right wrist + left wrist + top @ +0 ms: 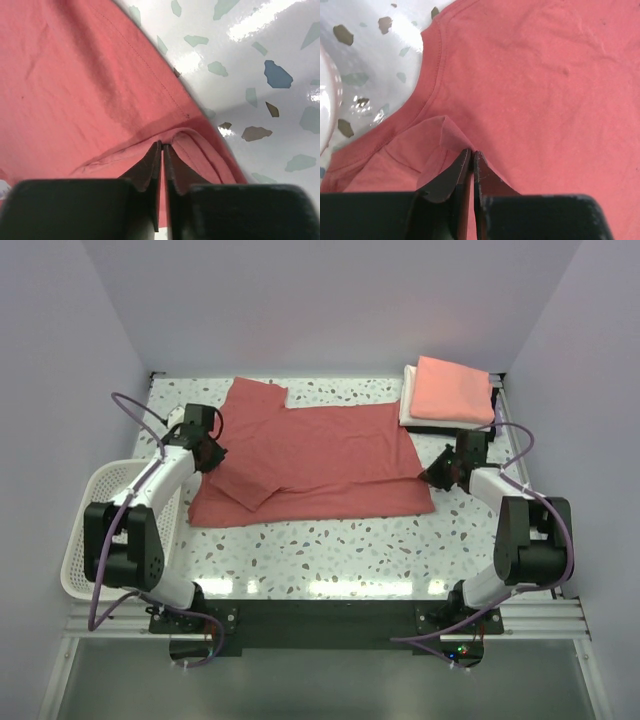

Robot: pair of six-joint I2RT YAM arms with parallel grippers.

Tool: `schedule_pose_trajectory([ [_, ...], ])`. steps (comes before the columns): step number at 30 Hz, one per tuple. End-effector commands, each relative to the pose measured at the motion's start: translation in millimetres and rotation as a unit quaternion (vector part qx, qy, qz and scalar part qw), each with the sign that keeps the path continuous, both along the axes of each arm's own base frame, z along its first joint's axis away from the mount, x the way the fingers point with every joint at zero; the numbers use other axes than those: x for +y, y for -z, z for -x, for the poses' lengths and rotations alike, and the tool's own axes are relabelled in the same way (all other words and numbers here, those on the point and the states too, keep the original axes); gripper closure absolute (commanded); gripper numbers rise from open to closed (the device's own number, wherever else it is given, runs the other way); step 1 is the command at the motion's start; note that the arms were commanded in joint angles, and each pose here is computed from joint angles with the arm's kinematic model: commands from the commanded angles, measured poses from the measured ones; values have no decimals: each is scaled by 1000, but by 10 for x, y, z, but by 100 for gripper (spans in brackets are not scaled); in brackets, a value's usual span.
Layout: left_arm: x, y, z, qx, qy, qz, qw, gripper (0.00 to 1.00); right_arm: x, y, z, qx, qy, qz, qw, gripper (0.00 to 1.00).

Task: Fold and stack the t-shirts
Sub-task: Fold the tshirt

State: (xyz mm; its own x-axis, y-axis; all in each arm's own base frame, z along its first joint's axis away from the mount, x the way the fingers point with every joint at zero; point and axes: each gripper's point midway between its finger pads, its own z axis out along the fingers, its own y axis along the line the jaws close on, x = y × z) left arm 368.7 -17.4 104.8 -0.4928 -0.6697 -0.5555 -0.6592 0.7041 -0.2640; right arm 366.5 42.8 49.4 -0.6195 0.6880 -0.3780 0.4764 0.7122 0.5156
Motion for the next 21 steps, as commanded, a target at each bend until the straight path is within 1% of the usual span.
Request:
schedule_pose_trajectory([
  [1,15,-230,-330,-48,20,1,999,87,-17,-213,-226,-41,-3,0,999,86],
  [2,16,-225,-342,-46,25,0,999,80,-8,-235,-238,-44,-6,0,999,81],
  [3,-4,-252,-363,-52,33,5,998,78,3,-239,-233,-44,-11,-1,999,70],
  [4,-3,-274,-371,-58,36,7,998,73,3,-275,-237,-49,-14,1,999,65],
  [5,-10,-369,-401,-76,44,8,996,64,5,-317,-240,-55,-22,6,998,62],
  [6,-22,-403,-396,-81,48,11,995,59,22,-355,-239,-61,-29,9,998,59],
  [7,-56,-432,-389,-86,55,16,995,53,43,-389,-232,-66,-35,11,997,52],
  [8,-73,-518,-396,-100,65,17,993,43,102,-469,-222,-76,-50,18,996,50],
  [9,-123,-526,-376,-101,76,27,992,40,110,-502,-216,-78,-55,25,995,49],
  [11,-148,-479,-271,-85,72,37,993,38,304,-556,-168,-80,-86,45,992,49],
  [13,-224,-332,-121,-62,67,36,995,37,421,-576,-133,-82,-104,52,990,49],
  [14,-259,-325,-45,-59,58,36,996,36,468,-588,-121,-84,-108,56,989,49],
  [16,-352,-197,108,-42,49,15,998,36,693,-594,-58,-87,-137,58,985,49],
  [17,-367,-162,193,-34,32,19,999,36,756,-604,-55,-89,-143,59,984,49],
  [19,-398,-19,327,-21,24,15,999,36,963,-611,-3,-94,-169,56,980,49],
  [21,-358,41,395,-20,-1,15,1000,36,1150,-592,59,-95,-193,52,975,48],
])
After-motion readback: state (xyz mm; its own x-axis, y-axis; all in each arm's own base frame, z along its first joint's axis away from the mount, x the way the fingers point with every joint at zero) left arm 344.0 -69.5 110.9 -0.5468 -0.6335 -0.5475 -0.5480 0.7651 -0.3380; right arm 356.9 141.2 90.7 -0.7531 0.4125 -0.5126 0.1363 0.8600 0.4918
